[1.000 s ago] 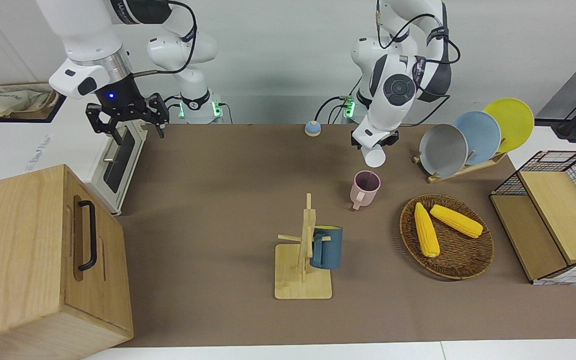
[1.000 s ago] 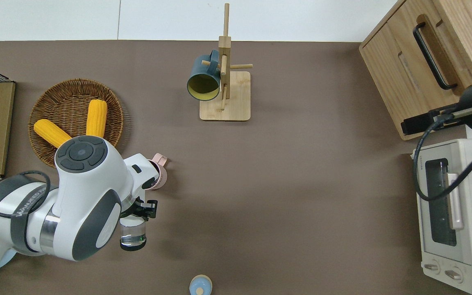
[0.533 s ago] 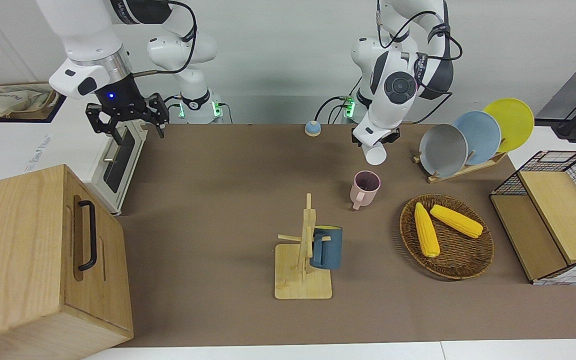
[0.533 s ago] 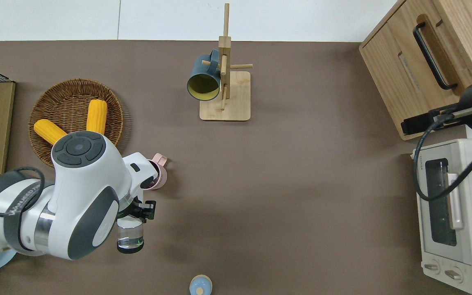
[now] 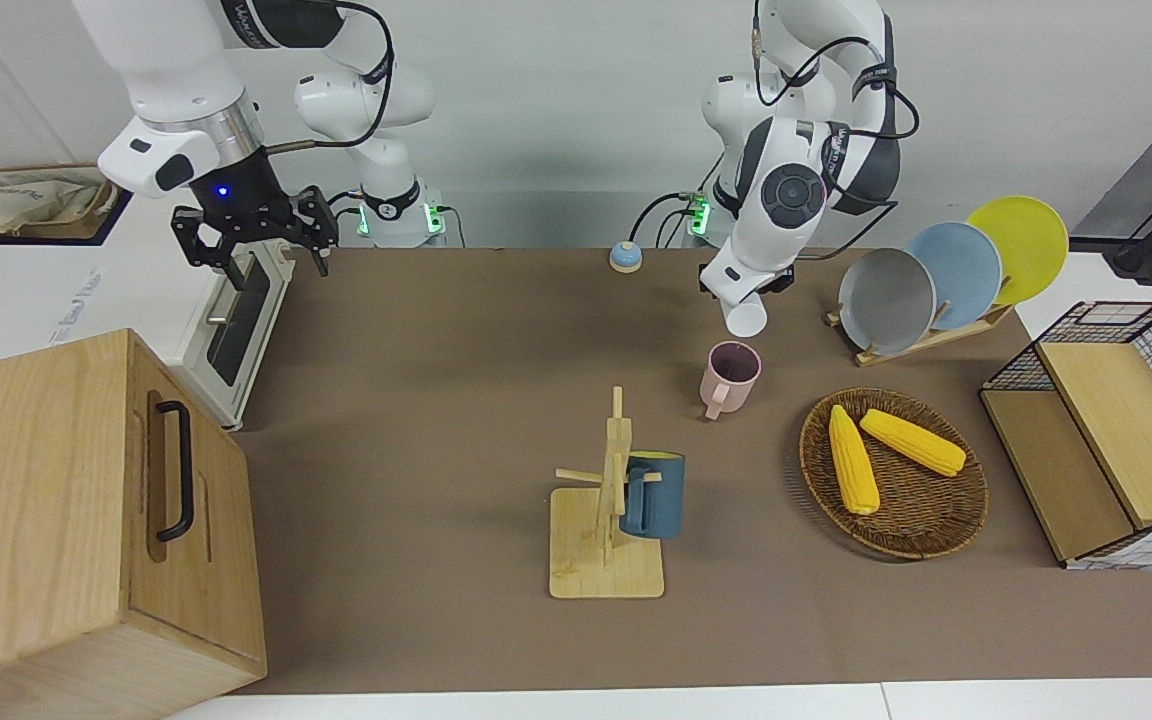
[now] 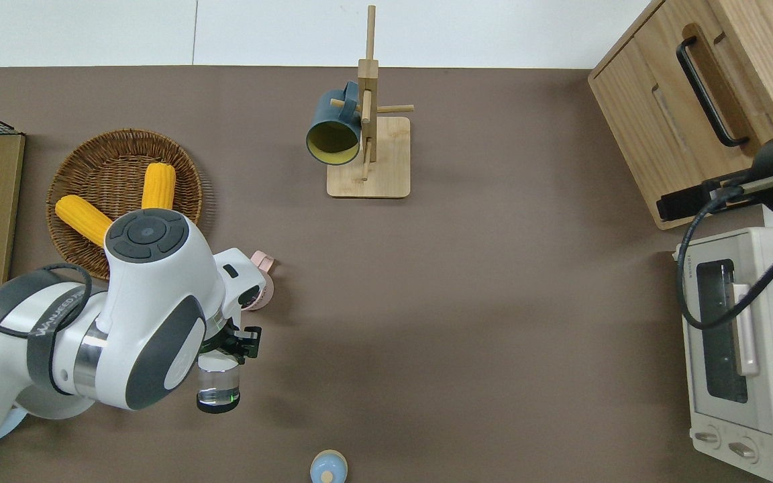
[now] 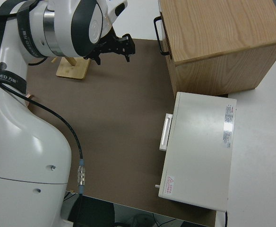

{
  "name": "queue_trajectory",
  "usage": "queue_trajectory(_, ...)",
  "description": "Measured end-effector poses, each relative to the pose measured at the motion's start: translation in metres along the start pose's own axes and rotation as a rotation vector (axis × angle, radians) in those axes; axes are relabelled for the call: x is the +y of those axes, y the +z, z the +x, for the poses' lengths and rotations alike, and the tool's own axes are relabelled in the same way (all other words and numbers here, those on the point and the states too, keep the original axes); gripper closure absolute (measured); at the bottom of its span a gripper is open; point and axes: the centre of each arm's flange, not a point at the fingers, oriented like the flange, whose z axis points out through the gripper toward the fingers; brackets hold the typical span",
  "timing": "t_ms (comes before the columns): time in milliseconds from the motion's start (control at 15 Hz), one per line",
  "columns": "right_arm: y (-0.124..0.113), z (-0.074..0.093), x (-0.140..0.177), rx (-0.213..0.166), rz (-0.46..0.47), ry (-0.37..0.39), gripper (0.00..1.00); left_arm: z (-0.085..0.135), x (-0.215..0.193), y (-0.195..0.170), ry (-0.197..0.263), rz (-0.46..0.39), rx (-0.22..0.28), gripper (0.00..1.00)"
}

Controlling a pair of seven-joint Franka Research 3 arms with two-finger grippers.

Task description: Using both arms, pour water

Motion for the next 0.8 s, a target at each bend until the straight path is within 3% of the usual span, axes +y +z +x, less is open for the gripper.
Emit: queue_trajectory(800,0.0000,0.0000,0.0000,0.000,0.000,0.000,0.01,0.0004,0.0011,-0.0051,0.002,0.004,0.007,0.36)
